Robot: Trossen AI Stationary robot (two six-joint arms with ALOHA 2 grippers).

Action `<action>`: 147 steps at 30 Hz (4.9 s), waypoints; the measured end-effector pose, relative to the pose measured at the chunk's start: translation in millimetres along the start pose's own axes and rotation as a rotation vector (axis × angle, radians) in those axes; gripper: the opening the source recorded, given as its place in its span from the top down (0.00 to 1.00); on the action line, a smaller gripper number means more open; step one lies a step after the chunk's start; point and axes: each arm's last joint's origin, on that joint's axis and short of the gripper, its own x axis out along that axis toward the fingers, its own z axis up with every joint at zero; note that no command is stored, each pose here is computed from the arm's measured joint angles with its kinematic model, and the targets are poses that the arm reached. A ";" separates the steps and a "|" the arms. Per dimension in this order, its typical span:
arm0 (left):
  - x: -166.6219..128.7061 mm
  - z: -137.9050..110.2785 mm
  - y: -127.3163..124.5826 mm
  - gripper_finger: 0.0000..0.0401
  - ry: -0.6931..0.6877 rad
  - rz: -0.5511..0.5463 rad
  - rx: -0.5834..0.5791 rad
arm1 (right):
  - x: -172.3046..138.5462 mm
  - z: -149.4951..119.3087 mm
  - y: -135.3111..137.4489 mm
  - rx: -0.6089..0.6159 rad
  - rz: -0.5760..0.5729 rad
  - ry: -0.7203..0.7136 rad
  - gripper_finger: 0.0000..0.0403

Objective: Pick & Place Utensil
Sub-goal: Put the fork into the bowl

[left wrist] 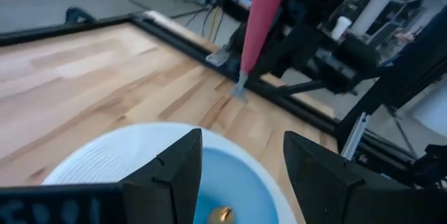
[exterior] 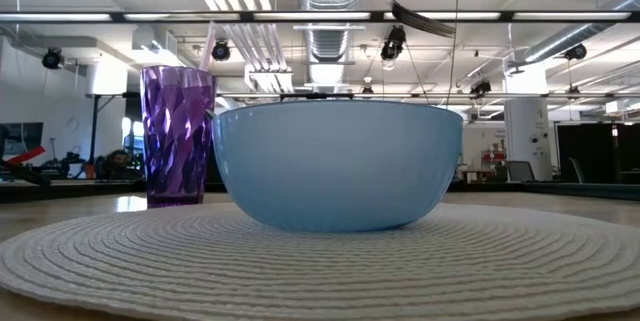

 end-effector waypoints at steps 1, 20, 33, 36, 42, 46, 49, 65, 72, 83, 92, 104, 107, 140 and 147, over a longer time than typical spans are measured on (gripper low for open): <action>2.3 -0.9 -2.5 0.52 -0.015 -0.008 0.002 | 2.4 0.4 3.9 0.003 -0.005 -0.025 0.93; 43.3 -1.4 -8.4 0.52 -0.185 -0.013 -0.013 | 44.5 6.0 40.6 -0.015 -0.045 -0.148 0.93; 46.9 5.7 -6.4 0.53 -0.225 -0.004 0.018 | 49.4 15.0 45.1 -0.034 -0.104 -0.138 0.93; 46.9 6.5 -6.3 0.59 -0.228 -0.003 0.030 | 49.5 14.3 44.9 -0.030 -0.106 -0.135 0.93; 47.3 7.1 -5.9 0.81 -0.229 0.000 0.056 | 50.2 13.3 44.1 -0.030 -0.115 -0.131 0.93; 47.4 7.0 -5.4 0.92 -0.231 0.013 0.080 | 50.4 12.7 43.6 -0.034 -0.121 -0.126 0.94; 47.5 6.7 -5.7 0.95 -0.225 0.001 0.082 | 50.0 11.4 43.7 -0.051 -0.114 -0.107 0.96; 50.7 -0.2 -4.2 0.95 -0.201 0.014 0.014 | 25.6 20.4 38.7 -0.087 -0.098 0.057 0.78; 55.2 -27.7 -6.4 0.95 -0.234 0.136 -0.069 | -3.2 28.4 34.2 -0.151 -0.109 0.171 0.66; 57.6 -63.5 -30.7 0.95 -0.359 0.279 -0.137 | -17.1 25.7 28.1 -0.174 -0.108 0.194 0.61; 71.9 -90.7 -35.2 0.93 -0.390 0.337 -0.145 | -17.2 21.8 29.7 -0.181 -0.096 0.204 0.64; 80.2 -120.6 -26.7 0.94 -0.413 0.371 -0.161 | -18.5 19.7 33.0 -0.182 -0.052 0.222 0.67; 83.1 -129.1 -23.9 0.94 -0.413 0.372 -0.168 | -18.7 19.4 33.6 -0.165 -0.043 0.226 0.66; 94.9 -156.9 -8.1 0.83 -0.394 0.396 -0.130 | -18.8 19.5 33.8 -0.137 -0.045 0.224 0.67; 94.9 -157.0 -8.2 0.80 -0.390 0.395 -0.124 | -18.8 19.5 33.7 -0.137 -0.045 0.224 0.70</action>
